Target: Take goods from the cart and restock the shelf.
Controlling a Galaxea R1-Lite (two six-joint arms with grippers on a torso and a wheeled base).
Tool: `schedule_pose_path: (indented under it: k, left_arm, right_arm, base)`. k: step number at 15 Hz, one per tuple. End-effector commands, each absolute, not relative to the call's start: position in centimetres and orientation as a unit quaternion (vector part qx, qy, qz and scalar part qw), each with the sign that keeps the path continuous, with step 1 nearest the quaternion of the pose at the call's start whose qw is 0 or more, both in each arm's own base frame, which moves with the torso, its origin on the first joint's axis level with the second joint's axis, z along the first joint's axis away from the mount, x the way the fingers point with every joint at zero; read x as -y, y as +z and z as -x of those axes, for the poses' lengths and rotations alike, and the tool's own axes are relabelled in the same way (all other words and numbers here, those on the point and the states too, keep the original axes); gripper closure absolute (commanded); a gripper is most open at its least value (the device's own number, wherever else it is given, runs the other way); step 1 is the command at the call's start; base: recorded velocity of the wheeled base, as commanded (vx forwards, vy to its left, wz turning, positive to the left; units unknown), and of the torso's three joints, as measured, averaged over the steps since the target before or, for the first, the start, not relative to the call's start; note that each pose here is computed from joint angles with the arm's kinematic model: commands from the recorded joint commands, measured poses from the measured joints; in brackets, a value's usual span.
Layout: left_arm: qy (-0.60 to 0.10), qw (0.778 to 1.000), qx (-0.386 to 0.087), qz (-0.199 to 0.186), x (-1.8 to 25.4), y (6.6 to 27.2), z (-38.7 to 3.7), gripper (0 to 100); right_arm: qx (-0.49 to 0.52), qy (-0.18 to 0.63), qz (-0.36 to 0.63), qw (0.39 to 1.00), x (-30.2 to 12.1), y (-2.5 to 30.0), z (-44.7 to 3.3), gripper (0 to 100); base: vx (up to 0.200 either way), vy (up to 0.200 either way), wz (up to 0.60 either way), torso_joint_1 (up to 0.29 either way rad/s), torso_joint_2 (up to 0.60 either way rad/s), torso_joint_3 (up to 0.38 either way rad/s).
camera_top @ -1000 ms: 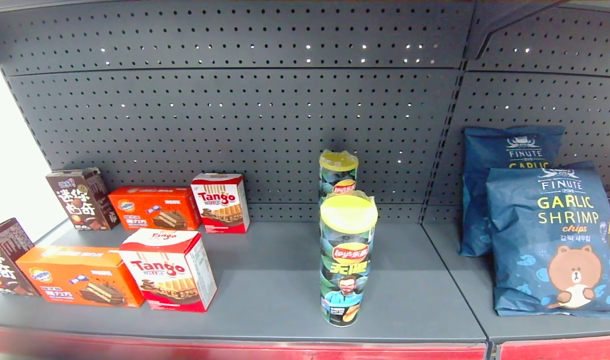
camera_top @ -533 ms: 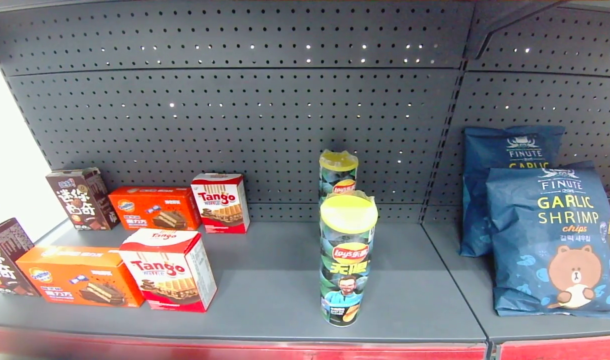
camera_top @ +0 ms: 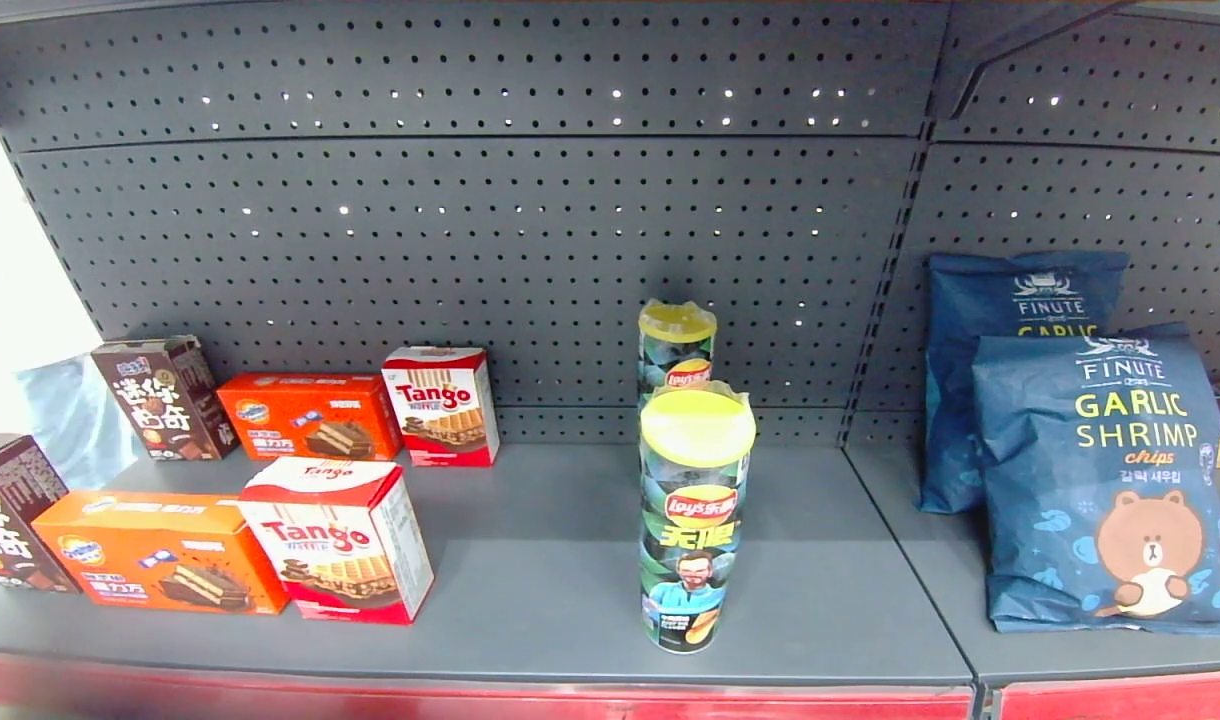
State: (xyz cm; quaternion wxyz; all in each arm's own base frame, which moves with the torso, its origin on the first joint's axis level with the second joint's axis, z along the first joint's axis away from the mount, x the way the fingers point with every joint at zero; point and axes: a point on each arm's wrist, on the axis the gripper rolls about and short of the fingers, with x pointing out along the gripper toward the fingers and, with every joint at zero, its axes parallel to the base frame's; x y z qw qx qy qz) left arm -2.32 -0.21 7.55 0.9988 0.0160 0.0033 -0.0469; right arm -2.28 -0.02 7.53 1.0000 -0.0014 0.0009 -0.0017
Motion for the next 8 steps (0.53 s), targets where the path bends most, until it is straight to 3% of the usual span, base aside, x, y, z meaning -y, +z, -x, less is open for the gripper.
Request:
schedule_pose_path:
  k: [1,2,4,8]
  left_arm:
    - [-0.047,0.999,-0.003,-0.016,0.21,7.55,2.33,0]
    - [-0.048,0.999,-0.003,-0.016,0.21,7.55,2.33,0]
    - [-0.047,0.999,-0.003,-0.016,0.21,7.55,2.33,0]
    - [-0.048,0.999,-0.003,-0.016,0.21,7.55,2.33,0]
  right_arm:
    - [-0.001,-0.002,0.002,1.000,0.02,7.53,2.28,0]
    - [-0.001,-0.002,0.002,1.000,0.02,7.53,2.28,0]
    - [-0.001,-0.002,0.001,1.000,0.02,7.53,2.28,0]
    - [-0.001,-0.002,0.002,1.000,0.02,7.53,2.28,0]
  base:
    - [0.000,0.000,0.00,0.000,0.00,0.000]
    - [0.000,0.000,0.00,0.000,0.00,0.000]
    - [0.000,-0.200,0.00,0.005,0.00,0.005]
    - [0.000,0.000,0.00,0.000,0.00,0.000]
